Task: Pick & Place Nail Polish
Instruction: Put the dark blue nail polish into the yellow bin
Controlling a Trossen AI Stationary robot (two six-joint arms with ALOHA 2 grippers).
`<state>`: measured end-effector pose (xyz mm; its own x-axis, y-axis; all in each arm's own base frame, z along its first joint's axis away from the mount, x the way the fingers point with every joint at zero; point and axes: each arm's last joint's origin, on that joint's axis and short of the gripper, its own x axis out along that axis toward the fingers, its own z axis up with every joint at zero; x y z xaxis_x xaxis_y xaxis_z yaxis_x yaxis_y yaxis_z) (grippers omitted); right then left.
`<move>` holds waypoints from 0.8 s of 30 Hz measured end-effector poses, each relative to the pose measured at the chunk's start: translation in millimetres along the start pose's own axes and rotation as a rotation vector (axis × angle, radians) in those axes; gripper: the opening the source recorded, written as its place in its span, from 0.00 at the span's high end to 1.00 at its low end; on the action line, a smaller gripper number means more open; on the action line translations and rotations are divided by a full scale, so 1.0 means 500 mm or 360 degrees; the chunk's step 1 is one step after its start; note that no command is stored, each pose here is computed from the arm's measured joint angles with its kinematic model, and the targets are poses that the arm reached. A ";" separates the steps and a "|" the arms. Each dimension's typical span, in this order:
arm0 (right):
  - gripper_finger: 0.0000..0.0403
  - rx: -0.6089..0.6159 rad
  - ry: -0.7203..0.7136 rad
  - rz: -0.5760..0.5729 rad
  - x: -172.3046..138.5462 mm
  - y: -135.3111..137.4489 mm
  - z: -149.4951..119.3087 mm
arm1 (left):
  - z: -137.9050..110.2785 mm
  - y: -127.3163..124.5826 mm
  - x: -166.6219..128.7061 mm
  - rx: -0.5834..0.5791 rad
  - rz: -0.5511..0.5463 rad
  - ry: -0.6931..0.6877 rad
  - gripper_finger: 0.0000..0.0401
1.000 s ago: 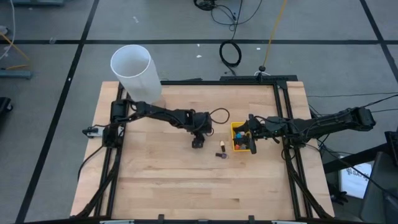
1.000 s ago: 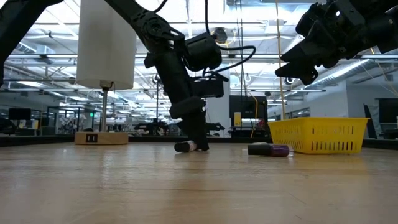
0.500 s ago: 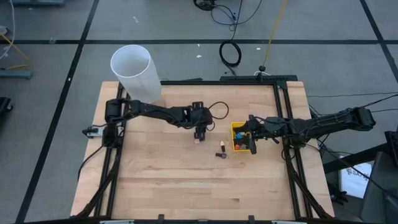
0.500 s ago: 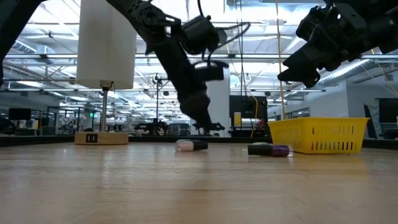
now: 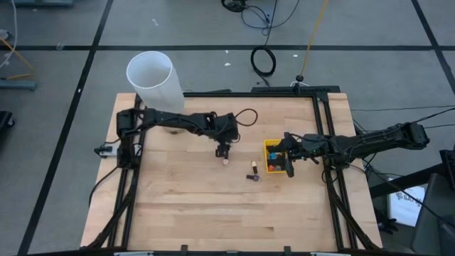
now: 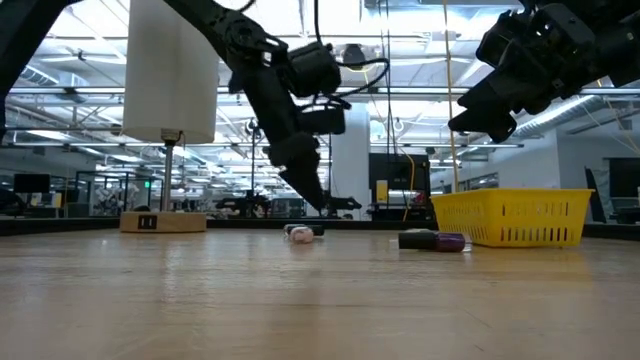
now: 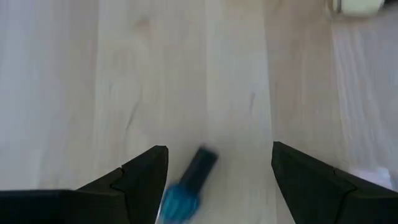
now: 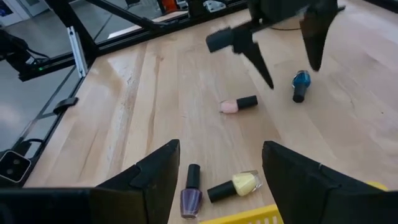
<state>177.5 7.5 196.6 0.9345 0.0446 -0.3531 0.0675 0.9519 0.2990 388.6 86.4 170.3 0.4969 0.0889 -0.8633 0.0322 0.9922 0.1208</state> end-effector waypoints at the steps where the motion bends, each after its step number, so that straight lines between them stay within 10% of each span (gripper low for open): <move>1: 0.46 0.0003 -0.0001 0.0000 0.000 0.000 0.000 | 0.000 0.000 0.004 0.0000 -0.0008 -0.0005 0.31; 15: 0.47 0.0003 -0.0002 -0.0001 0.000 0.000 0.000 | -0.031 0.010 0.068 -0.0030 -0.0007 0.0145 0.32; 24: 0.47 0.0008 -0.0001 -0.0001 0.000 0.000 0.000 | -0.036 0.022 0.069 -0.0062 -0.0032 0.0148 0.60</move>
<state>177.5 7.5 196.7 0.9347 0.0441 -0.3528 0.0696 0.9504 0.3032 390.6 101.9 133.0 0.4138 0.0748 -0.9073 0.0068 0.9963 0.0852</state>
